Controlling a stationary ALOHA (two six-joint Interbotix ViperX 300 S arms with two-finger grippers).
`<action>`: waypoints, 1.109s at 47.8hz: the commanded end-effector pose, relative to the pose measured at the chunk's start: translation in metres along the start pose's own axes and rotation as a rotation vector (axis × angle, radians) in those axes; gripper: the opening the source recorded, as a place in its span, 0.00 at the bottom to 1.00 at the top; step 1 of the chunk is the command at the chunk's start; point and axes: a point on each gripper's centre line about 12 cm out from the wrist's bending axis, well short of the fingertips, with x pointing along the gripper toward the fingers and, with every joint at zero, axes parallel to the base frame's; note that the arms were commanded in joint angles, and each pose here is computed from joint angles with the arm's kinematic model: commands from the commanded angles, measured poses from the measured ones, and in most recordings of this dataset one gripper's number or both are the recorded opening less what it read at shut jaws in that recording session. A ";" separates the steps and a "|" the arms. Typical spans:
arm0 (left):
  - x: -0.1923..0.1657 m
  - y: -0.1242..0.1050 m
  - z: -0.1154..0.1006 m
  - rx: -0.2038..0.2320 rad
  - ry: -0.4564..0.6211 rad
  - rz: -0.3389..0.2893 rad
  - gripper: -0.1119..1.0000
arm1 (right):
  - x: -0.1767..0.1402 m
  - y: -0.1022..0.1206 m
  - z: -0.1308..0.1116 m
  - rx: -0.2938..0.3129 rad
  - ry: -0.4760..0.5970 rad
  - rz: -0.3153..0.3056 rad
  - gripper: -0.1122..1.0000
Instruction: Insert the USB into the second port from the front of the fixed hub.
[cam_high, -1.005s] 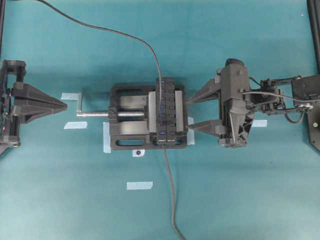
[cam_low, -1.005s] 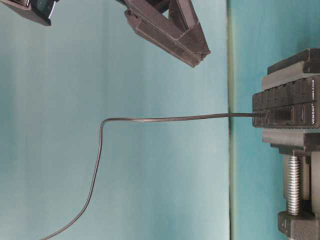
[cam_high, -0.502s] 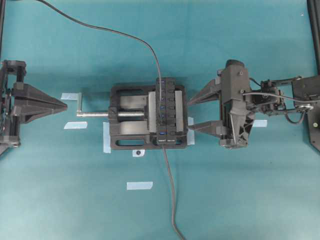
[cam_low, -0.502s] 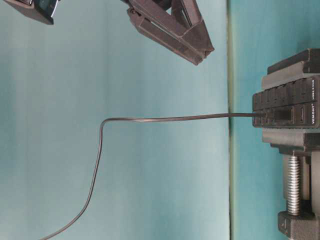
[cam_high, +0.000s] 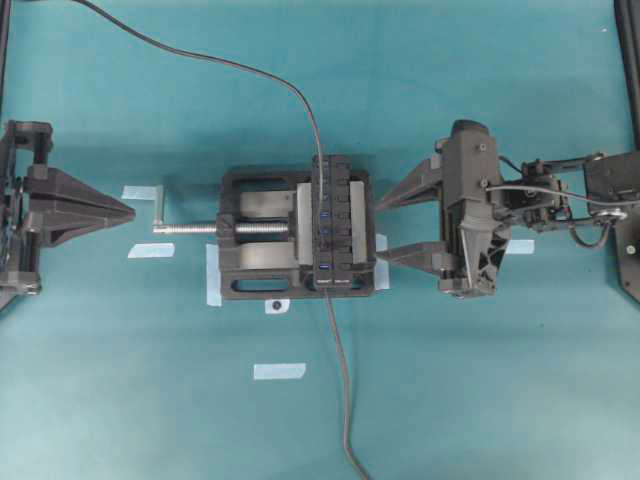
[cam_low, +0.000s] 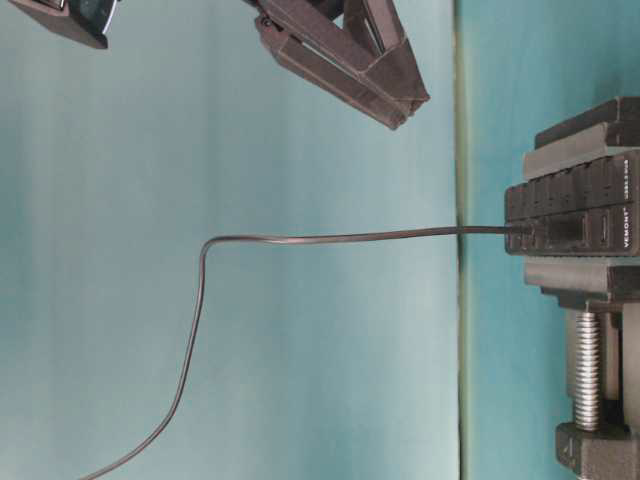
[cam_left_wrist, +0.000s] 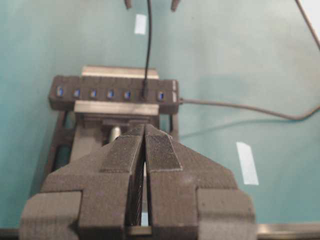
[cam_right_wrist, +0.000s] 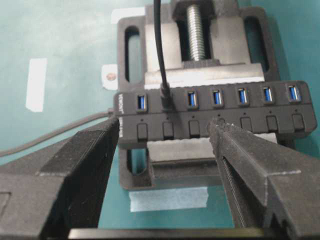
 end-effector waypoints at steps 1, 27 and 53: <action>0.001 0.000 0.005 0.000 -0.012 0.001 0.10 | -0.004 0.002 0.007 0.010 -0.029 0.007 0.80; 0.000 0.000 0.003 -0.002 -0.008 0.001 0.10 | -0.003 0.002 0.004 0.008 -0.019 0.006 0.80; 0.000 0.000 0.001 0.000 -0.006 0.001 0.10 | 0.001 0.004 -0.004 0.003 0.004 0.011 0.80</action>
